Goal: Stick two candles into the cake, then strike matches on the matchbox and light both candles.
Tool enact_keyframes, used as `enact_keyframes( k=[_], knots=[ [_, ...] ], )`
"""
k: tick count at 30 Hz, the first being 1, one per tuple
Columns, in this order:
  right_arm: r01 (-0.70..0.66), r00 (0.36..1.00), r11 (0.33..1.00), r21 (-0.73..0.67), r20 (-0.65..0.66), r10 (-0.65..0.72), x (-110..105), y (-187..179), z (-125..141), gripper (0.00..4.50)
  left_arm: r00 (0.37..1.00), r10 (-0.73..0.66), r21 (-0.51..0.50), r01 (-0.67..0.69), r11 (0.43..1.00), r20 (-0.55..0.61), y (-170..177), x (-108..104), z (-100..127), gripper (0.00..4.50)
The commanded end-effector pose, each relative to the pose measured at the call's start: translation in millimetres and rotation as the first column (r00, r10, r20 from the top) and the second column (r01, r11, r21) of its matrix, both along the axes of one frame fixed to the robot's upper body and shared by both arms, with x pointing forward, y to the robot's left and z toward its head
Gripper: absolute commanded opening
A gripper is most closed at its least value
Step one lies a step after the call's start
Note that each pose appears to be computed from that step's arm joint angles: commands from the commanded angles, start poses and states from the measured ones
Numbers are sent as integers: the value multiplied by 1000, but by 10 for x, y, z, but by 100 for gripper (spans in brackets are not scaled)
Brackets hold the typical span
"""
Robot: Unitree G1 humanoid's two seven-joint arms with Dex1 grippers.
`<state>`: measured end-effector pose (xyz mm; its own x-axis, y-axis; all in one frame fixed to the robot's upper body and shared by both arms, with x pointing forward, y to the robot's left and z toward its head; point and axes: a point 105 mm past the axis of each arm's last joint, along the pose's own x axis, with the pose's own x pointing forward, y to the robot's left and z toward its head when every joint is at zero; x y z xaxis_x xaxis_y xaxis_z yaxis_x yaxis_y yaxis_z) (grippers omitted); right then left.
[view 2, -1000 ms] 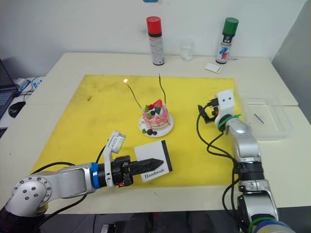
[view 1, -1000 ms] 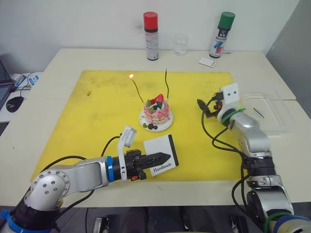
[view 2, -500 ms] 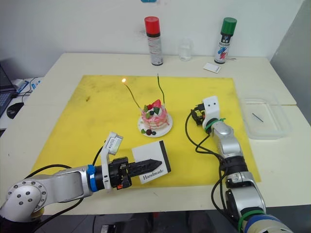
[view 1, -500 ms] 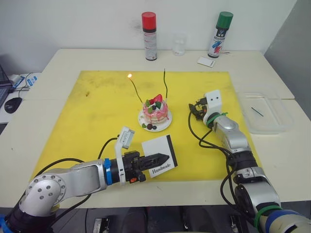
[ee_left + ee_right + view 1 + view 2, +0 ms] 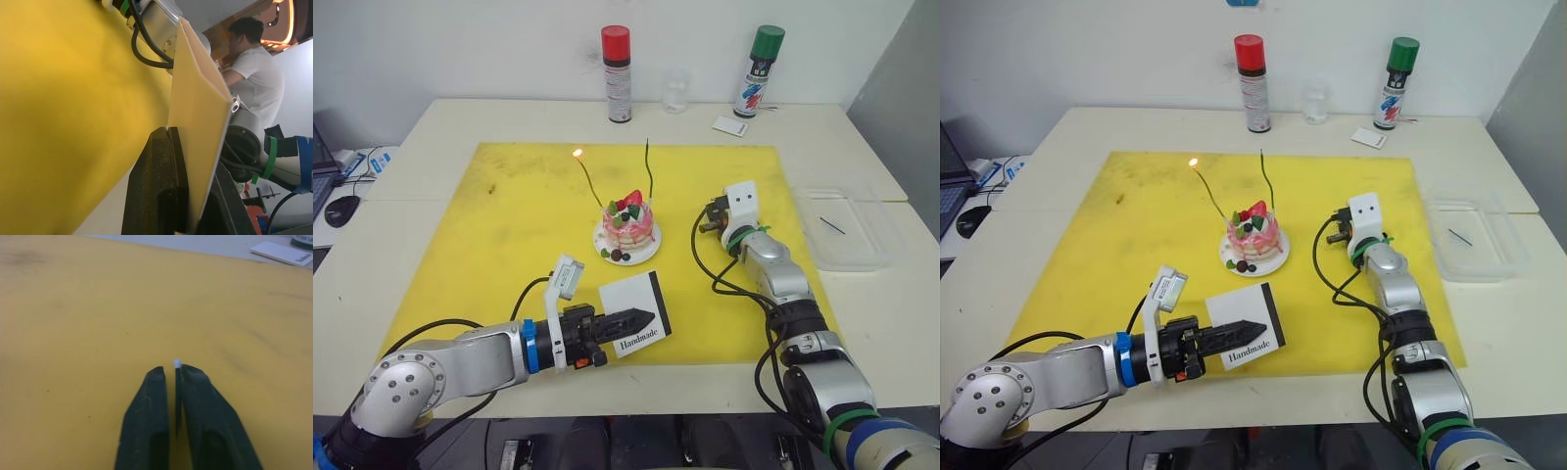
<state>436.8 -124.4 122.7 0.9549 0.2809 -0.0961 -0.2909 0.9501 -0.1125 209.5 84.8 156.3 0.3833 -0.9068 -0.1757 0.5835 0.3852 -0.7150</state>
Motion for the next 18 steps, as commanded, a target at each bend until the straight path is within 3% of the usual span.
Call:
enact_keyframes(
  k=[1,8,13,18],
  knots=[
    [35,999,999,7,-8,-35,10,-66,-8,4,999,-3,-19,4,1000,43,-36,-14,101,0],
    [22,999,999,46,39,-24,-19,-90,139,4,999,0,-21,1,1000,44,-40,-22,104,0],
    [-75,990,997,13,120,73,-124,-152,457,4,999,13,-24,-12,1000,40,-34,5,93,0],
    [-279,953,960,6,125,276,-353,-138,722,4,999,12,-30,-11,999,39,-42,24,87,0]
  ],
)
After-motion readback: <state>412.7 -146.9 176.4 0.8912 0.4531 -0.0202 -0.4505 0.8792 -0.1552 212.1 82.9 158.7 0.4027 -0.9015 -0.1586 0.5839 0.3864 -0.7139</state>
